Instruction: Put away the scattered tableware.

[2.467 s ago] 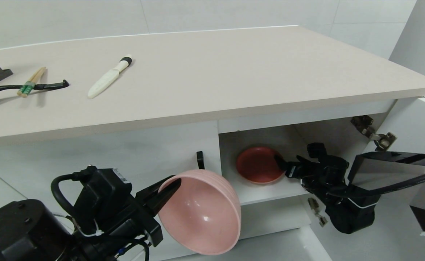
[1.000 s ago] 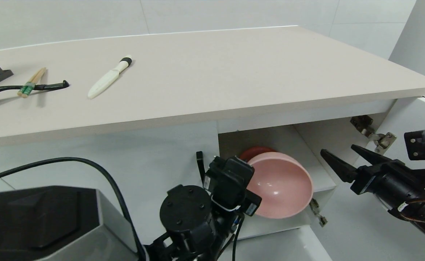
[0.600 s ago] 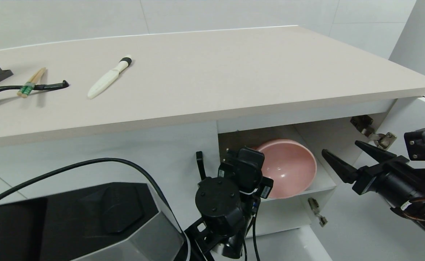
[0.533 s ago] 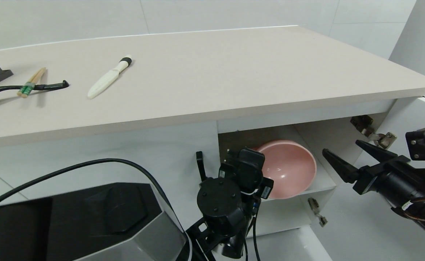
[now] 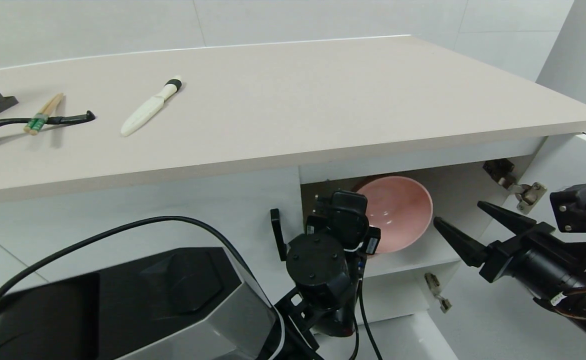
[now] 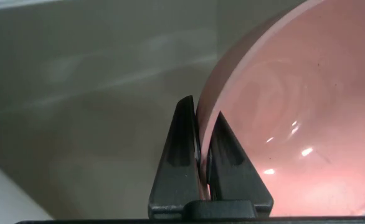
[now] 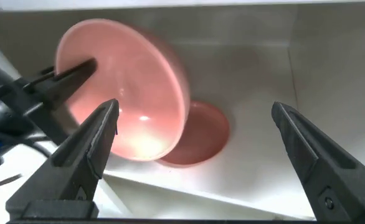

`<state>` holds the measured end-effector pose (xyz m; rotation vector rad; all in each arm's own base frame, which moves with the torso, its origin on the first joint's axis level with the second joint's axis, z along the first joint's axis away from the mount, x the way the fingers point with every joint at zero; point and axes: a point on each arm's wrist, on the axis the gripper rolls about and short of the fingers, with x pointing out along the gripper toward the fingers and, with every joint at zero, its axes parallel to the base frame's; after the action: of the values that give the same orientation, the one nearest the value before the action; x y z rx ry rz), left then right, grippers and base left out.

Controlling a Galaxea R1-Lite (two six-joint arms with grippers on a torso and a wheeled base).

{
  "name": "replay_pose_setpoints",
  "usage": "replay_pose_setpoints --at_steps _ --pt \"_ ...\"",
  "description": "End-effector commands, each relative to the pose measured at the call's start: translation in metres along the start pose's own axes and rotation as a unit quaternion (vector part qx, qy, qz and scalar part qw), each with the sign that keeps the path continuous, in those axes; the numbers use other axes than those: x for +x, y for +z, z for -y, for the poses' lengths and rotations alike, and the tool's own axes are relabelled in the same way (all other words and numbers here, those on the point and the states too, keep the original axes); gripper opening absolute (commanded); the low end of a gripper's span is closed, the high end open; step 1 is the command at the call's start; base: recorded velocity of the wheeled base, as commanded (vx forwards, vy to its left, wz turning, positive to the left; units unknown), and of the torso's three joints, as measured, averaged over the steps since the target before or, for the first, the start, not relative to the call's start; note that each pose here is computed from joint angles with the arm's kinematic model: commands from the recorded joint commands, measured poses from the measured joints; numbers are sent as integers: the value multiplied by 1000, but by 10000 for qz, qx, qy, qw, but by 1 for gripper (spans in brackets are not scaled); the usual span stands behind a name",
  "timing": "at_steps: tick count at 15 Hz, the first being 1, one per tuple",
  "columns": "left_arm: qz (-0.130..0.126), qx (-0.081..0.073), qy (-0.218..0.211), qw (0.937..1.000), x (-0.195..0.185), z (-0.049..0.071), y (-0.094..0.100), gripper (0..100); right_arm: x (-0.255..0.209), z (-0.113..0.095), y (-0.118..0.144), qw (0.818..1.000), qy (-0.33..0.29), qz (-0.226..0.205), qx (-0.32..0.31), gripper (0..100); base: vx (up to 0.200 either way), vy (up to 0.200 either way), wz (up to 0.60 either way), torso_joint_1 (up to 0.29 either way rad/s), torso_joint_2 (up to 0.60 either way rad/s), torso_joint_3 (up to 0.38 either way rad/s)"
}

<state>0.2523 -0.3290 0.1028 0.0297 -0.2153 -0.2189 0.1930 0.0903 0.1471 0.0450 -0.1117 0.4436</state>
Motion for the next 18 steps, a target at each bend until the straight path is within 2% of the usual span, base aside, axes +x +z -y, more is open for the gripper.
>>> replay_pose_setpoints --at_steps 1,6,12,13,18 --pt "5 -14 -24 10000 -1 2 0 0 12 3 -11 9998 -71 -197 3 100 0 0 0 0 0 0" --pt "-23 -18 -168 9999 -7 10 -3 0 43 15 -32 9986 -283 -453 -17 100 0 0 0 0 0 0" --pt "-60 13 -217 9997 -7 13 -9 0 45 20 -30 9985 -388 -382 -27 100 0 0 0 0 0 0" --pt "-59 13 -224 9997 -7 13 -9 0 44 19 -29 9986 -373 -375 -26 0 0 0 0 0 0 0" --pt "-55 31 -342 9994 -8 13 -11 0 44 16 -27 9989 -312 -337 0 0 0 0 0 0 0 0"
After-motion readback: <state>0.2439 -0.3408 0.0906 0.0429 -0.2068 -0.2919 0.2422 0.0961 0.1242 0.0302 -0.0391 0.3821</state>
